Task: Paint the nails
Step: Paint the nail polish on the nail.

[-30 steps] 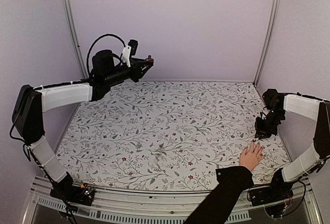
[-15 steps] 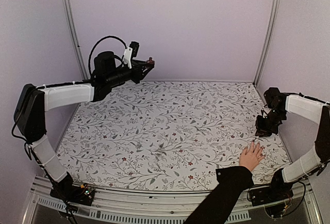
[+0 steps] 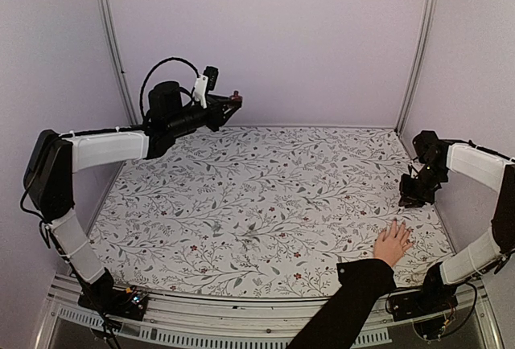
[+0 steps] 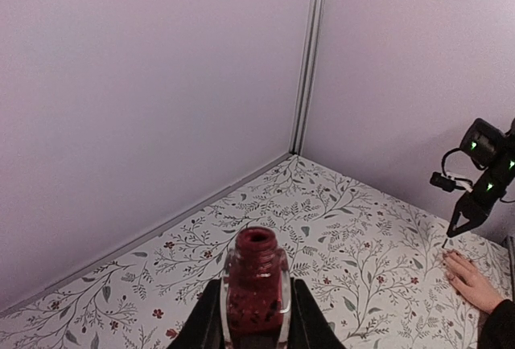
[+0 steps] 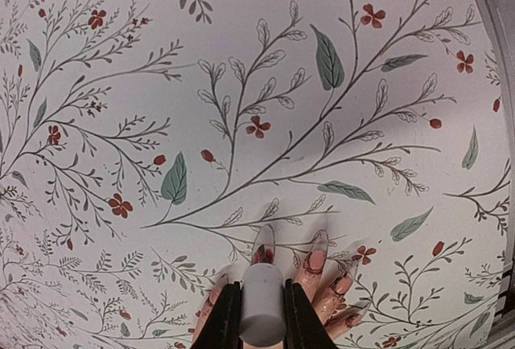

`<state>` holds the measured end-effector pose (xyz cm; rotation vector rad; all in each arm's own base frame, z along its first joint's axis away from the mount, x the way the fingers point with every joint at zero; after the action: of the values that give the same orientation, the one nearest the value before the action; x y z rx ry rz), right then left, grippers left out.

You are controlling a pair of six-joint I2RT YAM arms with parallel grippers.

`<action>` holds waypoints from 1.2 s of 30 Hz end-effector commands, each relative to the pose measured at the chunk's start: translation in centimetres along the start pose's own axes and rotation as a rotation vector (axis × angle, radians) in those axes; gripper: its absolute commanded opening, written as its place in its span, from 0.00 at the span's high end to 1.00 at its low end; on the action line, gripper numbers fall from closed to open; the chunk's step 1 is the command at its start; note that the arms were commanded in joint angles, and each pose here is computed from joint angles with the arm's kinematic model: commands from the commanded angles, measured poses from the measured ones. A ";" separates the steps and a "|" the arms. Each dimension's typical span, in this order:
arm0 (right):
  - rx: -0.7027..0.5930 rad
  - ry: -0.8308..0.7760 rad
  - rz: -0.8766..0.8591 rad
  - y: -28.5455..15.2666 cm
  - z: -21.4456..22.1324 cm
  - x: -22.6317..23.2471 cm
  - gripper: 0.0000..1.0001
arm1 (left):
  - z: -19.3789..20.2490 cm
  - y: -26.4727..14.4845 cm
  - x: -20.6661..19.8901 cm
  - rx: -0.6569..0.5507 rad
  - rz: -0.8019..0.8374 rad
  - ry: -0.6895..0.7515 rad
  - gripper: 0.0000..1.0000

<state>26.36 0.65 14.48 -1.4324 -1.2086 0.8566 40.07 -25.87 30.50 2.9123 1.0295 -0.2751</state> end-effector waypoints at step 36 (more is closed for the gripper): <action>0.076 -0.015 -0.002 1.4 0.4 0.0 1.00 | -0.5 0.2 0.6 -0.019 0.000 -0.005 1.00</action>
<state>26.27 0.94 13.38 -1.3621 -1.1768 0.8925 40.11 -25.96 30.28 2.9155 1.0199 -0.2881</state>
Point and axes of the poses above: each gripper's point midway between its finger pads, its own y axis out along the fingers, its own x axis along the line the jaws close on, z = x × y, the point moved 7 cm from there along -y, back along the fingers, and after that the axes turned 5 degrees about -y, right-handed, at the moved point
